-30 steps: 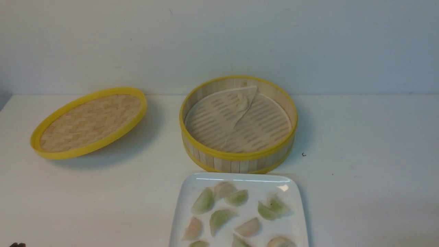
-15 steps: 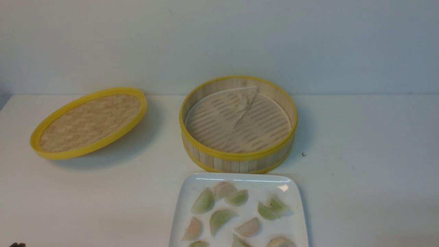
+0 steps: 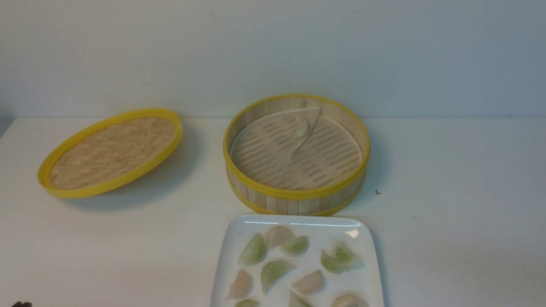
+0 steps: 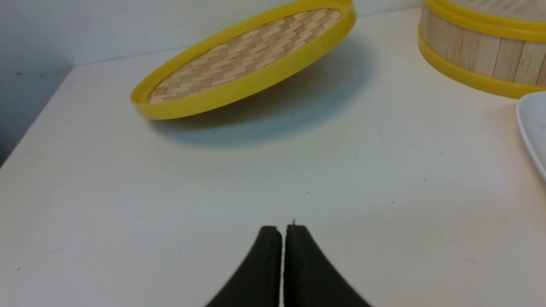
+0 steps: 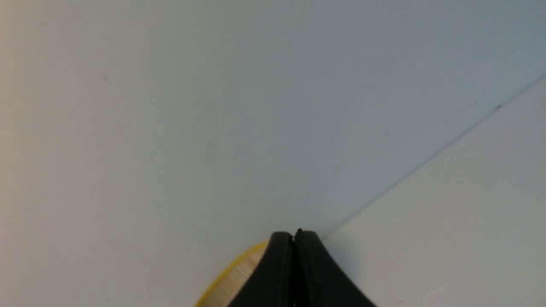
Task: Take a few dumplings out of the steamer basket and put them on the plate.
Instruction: Use the right arm to grab a dumpling from inside the steamer
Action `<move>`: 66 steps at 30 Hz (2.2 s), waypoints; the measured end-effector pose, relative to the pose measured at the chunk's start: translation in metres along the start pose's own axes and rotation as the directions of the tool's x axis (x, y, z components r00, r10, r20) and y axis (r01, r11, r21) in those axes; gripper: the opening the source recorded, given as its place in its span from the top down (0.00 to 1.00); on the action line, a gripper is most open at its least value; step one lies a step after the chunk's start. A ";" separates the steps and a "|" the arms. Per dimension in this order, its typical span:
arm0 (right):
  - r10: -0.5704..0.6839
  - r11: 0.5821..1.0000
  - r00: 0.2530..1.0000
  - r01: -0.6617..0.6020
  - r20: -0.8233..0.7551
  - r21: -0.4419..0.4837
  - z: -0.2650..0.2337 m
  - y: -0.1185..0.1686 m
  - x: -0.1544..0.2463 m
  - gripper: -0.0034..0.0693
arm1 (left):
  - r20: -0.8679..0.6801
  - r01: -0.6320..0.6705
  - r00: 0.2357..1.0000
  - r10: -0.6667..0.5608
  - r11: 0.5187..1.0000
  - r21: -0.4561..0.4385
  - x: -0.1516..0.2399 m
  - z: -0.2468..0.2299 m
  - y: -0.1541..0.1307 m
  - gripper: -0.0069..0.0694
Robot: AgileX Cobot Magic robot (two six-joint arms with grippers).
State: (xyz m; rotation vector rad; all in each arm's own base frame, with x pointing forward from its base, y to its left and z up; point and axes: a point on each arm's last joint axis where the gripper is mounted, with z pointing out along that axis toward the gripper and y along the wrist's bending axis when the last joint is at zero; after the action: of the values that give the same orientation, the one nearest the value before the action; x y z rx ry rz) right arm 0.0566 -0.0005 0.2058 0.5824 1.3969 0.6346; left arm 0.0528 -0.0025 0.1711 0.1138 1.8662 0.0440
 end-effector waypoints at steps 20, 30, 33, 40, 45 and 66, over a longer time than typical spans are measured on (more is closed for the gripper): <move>-0.304 0.952 0.918 0.299 -0.254 -0.060 0.029 0.095 -0.072 0.97 | -0.002 0.000 1.000 0.000 1.000 0.000 0.000 0.000 0.000 0.92; -0.384 0.872 0.594 0.485 -0.707 -0.066 0.161 0.119 -0.084 0.97 | -0.003 0.000 1.000 0.000 1.000 0.000 0.000 0.000 0.000 0.92; -0.400 0.869 0.555 0.481 -0.730 -0.111 0.192 0.130 -0.082 0.97 | -0.003 0.000 1.000 0.000 1.000 0.000 0.000 0.000 0.000 0.92; -0.430 0.864 0.426 0.450 -0.796 -0.226 0.267 0.170 -0.049 0.97 | -0.003 0.000 1.000 0.000 1.000 0.000 0.000 0.000 0.000 0.92; -0.440 0.834 0.311 0.489 -0.842 -0.255 0.314 0.184 -0.019 0.97 | -0.003 0.000 1.000 0.000 1.000 0.000 0.000 0.000 0.000 0.92; -0.524 0.748 0.138 0.546 -0.840 -0.377 0.414 0.185 0.154 0.58 | -0.003 0.000 1.000 0.000 1.000 0.000 0.000 0.000 0.000 0.92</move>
State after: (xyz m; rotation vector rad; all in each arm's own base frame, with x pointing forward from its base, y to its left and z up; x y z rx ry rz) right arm 0.4668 0.2384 0.2655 -0.4713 2.5389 0.2941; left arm 0.0528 -0.0025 0.1709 0.1141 1.8688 0.0438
